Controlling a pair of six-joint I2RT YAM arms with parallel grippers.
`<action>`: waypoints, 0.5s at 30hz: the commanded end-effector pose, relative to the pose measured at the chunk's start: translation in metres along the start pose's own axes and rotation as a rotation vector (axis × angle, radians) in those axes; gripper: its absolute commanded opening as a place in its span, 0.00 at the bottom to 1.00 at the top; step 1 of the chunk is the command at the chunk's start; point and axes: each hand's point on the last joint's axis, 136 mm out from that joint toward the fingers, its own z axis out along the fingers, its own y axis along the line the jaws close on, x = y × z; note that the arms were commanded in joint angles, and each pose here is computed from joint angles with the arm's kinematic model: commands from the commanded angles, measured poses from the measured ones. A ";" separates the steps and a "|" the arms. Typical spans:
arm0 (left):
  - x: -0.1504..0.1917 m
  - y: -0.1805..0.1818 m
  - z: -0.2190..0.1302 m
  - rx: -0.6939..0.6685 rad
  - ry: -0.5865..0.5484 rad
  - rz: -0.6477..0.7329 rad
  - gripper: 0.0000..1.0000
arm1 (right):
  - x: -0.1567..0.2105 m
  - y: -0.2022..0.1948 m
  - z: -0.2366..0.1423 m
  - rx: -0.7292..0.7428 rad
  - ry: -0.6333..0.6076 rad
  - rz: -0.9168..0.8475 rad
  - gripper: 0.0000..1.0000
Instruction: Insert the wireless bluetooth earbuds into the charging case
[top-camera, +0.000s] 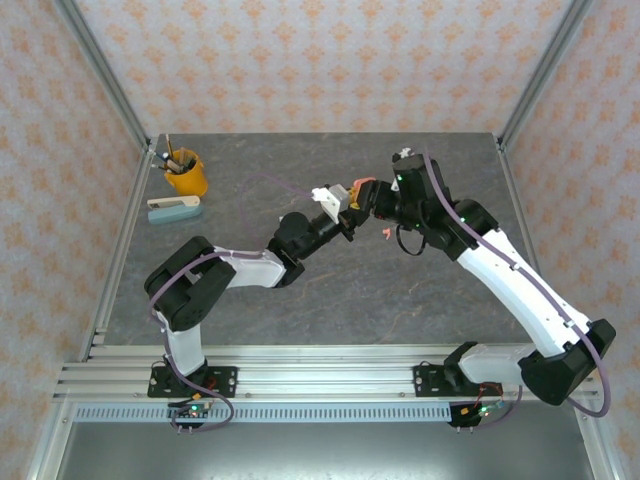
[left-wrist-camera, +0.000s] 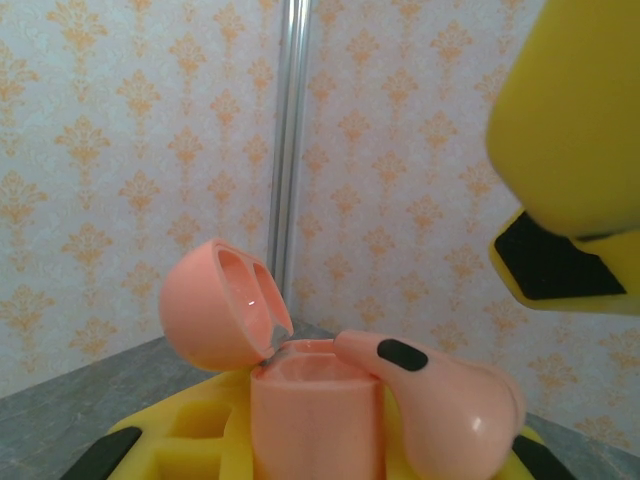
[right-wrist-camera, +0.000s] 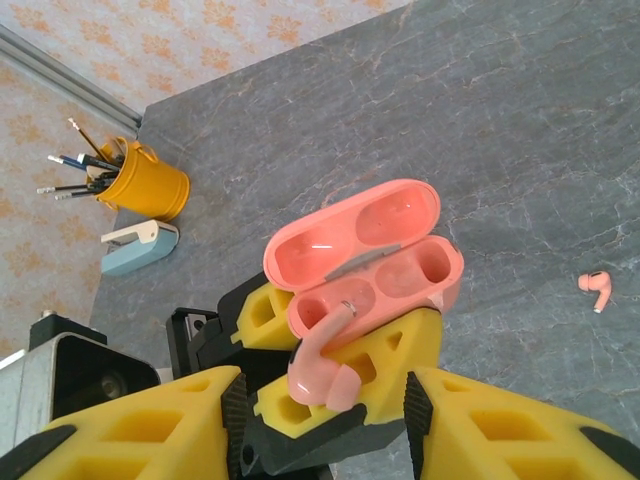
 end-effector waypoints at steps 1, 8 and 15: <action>-0.016 -0.007 0.004 0.027 -0.067 -0.001 0.00 | -0.001 0.004 0.006 -0.015 -0.001 0.002 0.47; -0.018 -0.007 0.006 0.029 -0.072 -0.003 0.00 | 0.007 0.002 0.017 -0.001 0.029 -0.008 0.47; -0.021 -0.009 0.008 0.038 -0.079 -0.005 0.00 | 0.008 0.000 0.023 0.012 0.029 -0.019 0.47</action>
